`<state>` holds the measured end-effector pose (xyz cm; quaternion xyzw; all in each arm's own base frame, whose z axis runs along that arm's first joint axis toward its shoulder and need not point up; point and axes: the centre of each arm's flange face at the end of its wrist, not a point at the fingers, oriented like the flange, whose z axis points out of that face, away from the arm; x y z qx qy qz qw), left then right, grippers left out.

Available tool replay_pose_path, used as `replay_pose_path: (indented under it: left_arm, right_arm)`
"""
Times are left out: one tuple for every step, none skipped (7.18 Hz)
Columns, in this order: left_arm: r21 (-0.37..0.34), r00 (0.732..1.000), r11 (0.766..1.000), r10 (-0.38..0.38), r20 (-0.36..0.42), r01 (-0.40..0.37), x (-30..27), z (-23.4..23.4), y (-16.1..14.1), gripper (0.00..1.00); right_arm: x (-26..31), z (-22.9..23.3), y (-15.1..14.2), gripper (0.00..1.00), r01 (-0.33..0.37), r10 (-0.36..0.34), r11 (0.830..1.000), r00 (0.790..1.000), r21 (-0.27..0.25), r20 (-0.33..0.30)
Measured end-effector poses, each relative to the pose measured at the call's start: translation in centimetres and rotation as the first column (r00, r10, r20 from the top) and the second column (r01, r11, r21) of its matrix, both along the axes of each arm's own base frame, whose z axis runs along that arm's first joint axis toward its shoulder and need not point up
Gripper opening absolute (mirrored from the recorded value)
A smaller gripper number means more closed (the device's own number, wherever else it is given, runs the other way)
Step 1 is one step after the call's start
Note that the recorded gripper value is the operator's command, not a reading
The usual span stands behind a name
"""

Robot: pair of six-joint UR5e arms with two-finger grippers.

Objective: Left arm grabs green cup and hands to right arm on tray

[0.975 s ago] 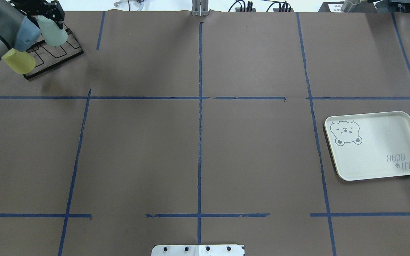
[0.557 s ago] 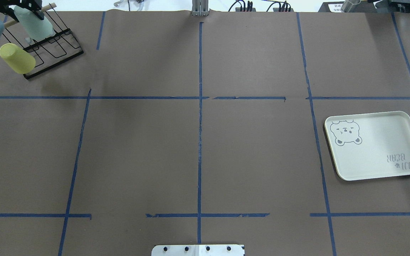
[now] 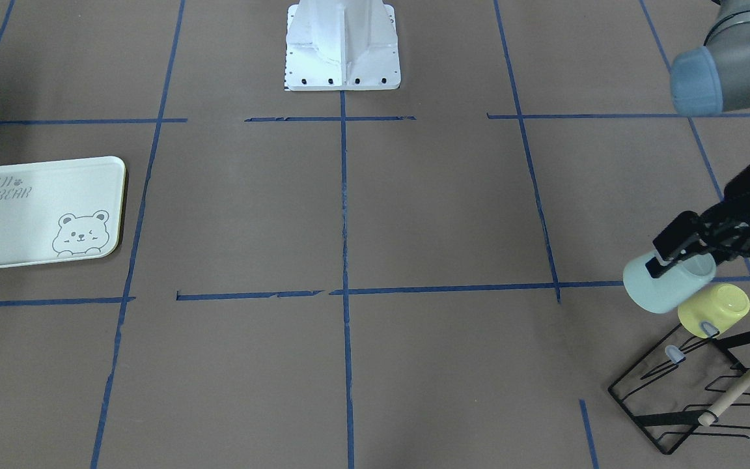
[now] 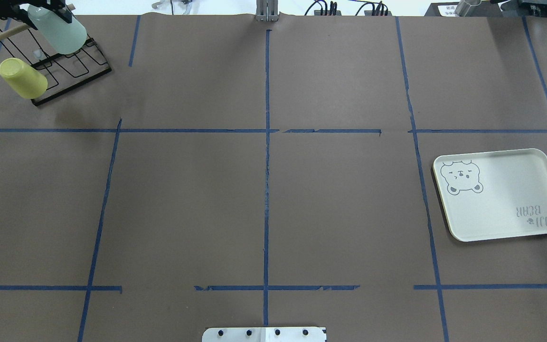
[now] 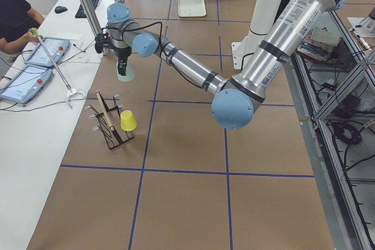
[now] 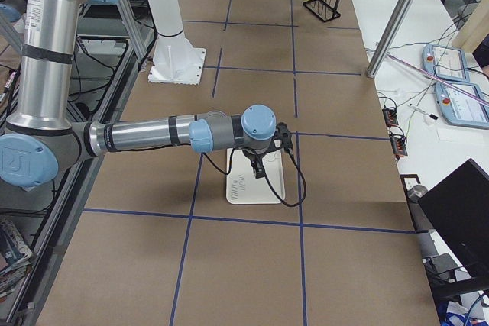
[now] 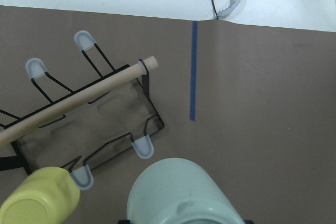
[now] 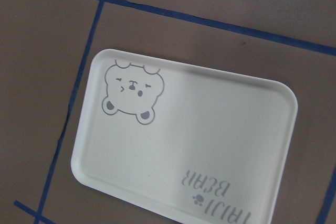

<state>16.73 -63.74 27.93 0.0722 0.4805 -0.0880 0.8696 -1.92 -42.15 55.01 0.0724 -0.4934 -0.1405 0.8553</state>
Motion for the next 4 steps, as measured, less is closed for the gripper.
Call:
replay_pose_path:
  left_arm:
    - [-0.03,0.999,0.999,0.009,-0.047,-0.01,3.1,-2.4,2.3,0.07]
    - [-0.051,0.995,0.998,0.019,-0.099,-0.024,6.5,-4.3,4.5,0.07]
    - [-0.06,0.985,0.998,0.018,-0.17,-0.029,9.4,-5.8,6.3,0.07]
    - [-0.075,0.968,0.997,0.002,-0.249,-0.021,11.8,-7.1,7.9,0.07]
  right_arm:
    - [-2.6,-2.2,-0.8,1.0,-0.012,0.011,1.0,1.0,0.017,0.028]
    - [-5.6,-4.7,-1.6,1.0,-0.033,0.032,0.999,0.998,0.026,0.05]
    - [-9.4,-7.6,-2.3,1.0,-0.06,0.058,0.998,0.996,0.029,0.072]
    - [-14.0,-11.1,-2.7,1.0,-0.092,0.09,0.996,0.99,0.008,0.111]
